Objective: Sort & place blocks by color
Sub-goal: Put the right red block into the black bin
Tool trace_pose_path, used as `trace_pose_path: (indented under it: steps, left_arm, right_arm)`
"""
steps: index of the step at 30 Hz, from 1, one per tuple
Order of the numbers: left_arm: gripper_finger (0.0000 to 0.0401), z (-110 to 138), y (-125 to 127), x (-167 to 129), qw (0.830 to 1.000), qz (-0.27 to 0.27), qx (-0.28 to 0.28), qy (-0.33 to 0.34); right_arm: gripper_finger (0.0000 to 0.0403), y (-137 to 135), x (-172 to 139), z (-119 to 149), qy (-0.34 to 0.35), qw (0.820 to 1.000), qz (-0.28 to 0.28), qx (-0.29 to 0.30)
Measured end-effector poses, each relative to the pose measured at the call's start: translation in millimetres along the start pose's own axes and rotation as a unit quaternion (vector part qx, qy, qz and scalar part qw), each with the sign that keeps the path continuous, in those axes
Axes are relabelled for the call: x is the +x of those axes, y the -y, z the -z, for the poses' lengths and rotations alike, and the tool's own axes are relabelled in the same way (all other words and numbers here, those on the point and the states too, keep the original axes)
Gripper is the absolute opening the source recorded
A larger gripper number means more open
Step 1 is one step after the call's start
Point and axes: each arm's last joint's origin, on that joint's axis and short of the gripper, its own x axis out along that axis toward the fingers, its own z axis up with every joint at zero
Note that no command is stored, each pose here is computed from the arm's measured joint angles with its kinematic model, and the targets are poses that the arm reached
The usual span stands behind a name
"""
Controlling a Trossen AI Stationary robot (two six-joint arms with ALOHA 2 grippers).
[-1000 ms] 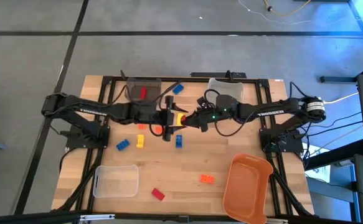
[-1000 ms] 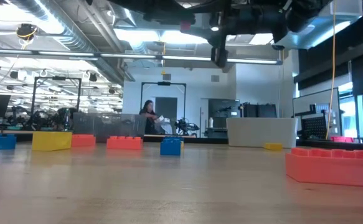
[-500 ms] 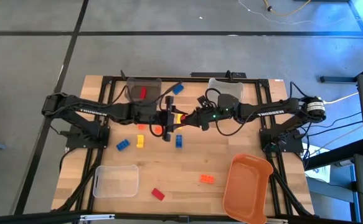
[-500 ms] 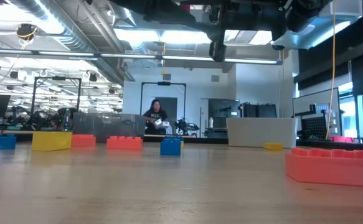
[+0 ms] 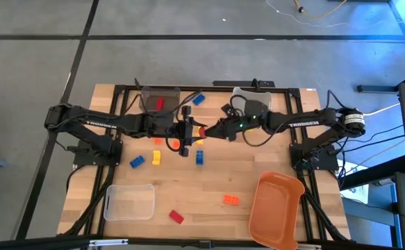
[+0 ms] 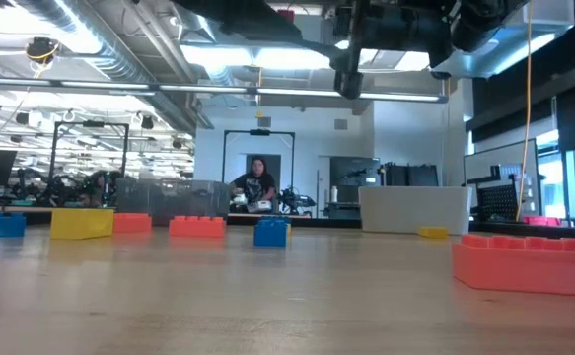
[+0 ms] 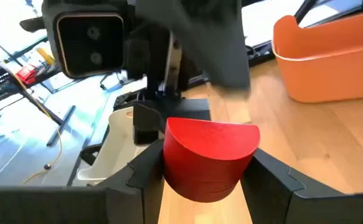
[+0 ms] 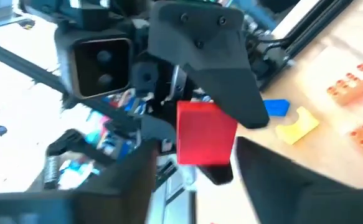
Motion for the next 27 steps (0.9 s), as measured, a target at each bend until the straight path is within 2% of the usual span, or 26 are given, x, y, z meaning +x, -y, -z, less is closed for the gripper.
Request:
trace_pose_path:
  steps: [2,4,7,11,16,20,24,27]
  left_arm:
    - [0.0161,1.5,-3.4,-6.3,1.000,-0.006,-0.006,-0.019]
    - [0.0161,0.4,-8.4,-14.5,0.999,-0.020,-0.016,-0.028]
    - [0.0161,0.6,-17.4,-32.3,0.997,-0.036,-0.048,-0.050]
    - [0.0161,4.2,-29.4,-55.9,0.989,-0.054,-0.119,-0.066]
    - [0.0161,16.3,-36.1,-82.2,0.977,-0.061,-0.206,-0.004]
    - [0.0161,30.0,-33.1,-97.3,0.956,-0.039,-0.275,0.091]
    - [0.0161,40.8,-28.4,-109.2,0.930,0.002,-0.317,0.184]
    - [0.0161,46.6,-26.2,-114.6,0.916,0.013,-0.341,0.212]
  right_arm:
    - [0.0291,2.5,-8.2,-5.3,-0.024,1.000,0.001,0.011]
    - [0.0316,6.4,-18.1,-8.5,-0.045,0.999,0.021,0.019]
    - [0.0327,5.0,-34.0,-11.9,-0.055,0.997,0.056,-0.006]
    - [0.0327,-1.9,-54.8,-12.4,-0.049,0.990,0.117,-0.057]
    - [0.0327,-21.3,-74.4,-16.6,0.001,0.977,0.155,-0.149]
    - [0.0327,-39.2,-81.3,-19.7,0.053,0.960,0.155,-0.228]
    - [0.0327,-55.0,-78.0,-21.5,0.097,0.942,0.124,-0.298]
    - [0.0327,-62.5,-73.6,-20.9,0.117,0.935,0.099,-0.321]
